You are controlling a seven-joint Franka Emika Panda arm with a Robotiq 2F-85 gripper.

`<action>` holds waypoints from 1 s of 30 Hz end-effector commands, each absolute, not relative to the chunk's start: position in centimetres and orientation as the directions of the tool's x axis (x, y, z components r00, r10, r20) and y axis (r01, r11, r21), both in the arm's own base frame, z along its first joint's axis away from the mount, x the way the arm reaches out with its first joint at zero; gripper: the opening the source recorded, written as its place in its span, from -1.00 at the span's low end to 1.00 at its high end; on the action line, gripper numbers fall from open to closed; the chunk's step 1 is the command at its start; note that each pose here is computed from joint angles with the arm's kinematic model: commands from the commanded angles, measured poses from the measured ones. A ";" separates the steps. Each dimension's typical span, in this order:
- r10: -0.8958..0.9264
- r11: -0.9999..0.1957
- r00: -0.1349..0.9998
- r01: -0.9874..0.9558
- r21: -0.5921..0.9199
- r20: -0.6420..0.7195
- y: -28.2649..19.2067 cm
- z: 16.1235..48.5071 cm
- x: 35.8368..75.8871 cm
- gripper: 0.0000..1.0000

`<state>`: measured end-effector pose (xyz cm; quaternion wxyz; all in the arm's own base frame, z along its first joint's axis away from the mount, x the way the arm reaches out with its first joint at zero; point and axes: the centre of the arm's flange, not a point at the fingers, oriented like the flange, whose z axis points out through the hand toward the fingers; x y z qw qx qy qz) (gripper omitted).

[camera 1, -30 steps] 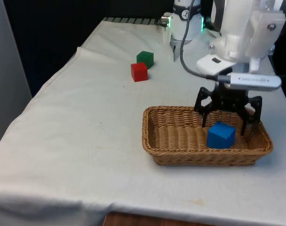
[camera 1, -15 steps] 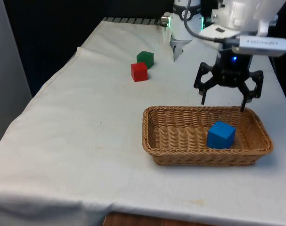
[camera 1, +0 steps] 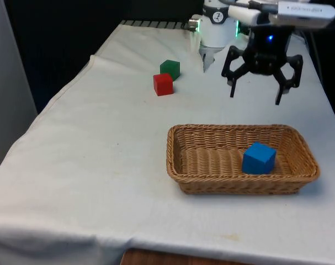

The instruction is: Pick up exactly two blocks and place them into the basket.

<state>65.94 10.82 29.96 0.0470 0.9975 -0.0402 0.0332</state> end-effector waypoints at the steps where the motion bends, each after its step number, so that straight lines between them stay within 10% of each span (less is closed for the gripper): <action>1: -0.077 -0.992 0.995 -0.083 0.090 0.071 10.7 30.3 65.7 1.00; 30: -0.077 -0.994 0.996 -0.079 0.076 0.034 2.9 31.5 58.3 1.00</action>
